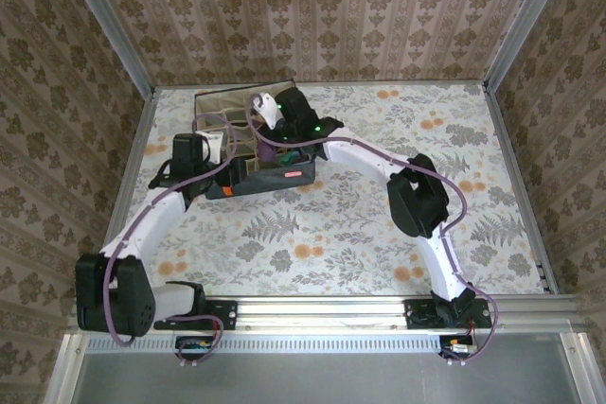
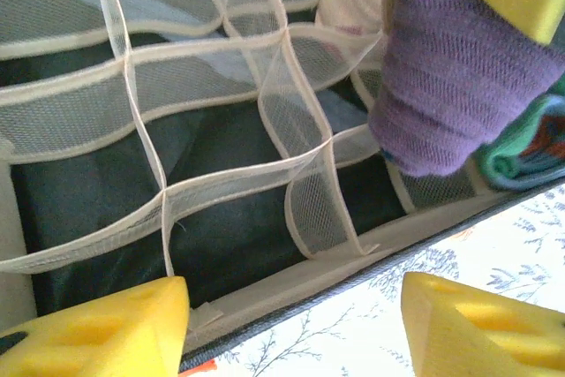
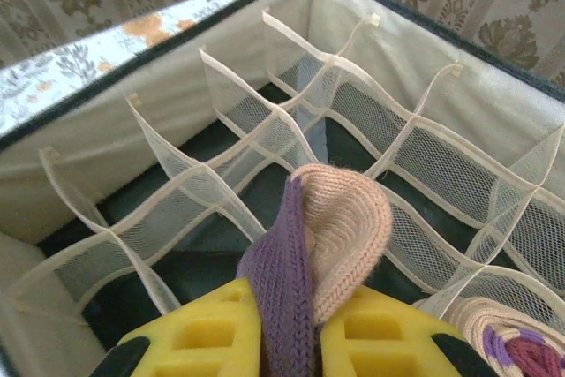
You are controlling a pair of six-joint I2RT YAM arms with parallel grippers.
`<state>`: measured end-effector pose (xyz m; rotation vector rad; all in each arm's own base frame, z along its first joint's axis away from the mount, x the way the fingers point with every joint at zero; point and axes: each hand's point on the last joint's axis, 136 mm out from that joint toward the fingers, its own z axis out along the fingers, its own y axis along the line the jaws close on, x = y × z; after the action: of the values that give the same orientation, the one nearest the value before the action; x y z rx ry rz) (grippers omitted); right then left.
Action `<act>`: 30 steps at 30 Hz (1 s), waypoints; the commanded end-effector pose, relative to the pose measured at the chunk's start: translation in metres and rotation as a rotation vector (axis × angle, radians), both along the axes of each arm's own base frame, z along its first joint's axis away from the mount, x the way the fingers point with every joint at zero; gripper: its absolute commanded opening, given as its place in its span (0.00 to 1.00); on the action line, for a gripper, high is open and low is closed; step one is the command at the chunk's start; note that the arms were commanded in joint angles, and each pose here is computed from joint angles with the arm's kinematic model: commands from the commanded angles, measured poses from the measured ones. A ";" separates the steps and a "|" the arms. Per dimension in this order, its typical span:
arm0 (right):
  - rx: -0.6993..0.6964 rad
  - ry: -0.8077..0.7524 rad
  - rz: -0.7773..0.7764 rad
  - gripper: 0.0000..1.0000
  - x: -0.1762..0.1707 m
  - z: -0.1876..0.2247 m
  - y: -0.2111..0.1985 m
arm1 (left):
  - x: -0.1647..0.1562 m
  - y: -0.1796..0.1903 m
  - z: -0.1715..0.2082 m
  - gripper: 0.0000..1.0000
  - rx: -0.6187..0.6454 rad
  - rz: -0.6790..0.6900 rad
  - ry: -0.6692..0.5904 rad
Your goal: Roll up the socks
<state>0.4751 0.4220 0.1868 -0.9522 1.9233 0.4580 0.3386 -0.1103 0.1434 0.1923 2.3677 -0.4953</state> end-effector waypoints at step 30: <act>-0.105 -0.108 -0.007 0.00 0.030 -0.005 0.007 | -0.015 0.005 -0.053 0.38 0.044 0.003 0.273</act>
<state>0.4973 0.4289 0.1942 -0.9868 1.8586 0.3559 0.3423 -0.1103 0.1110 0.1595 2.5206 -0.5102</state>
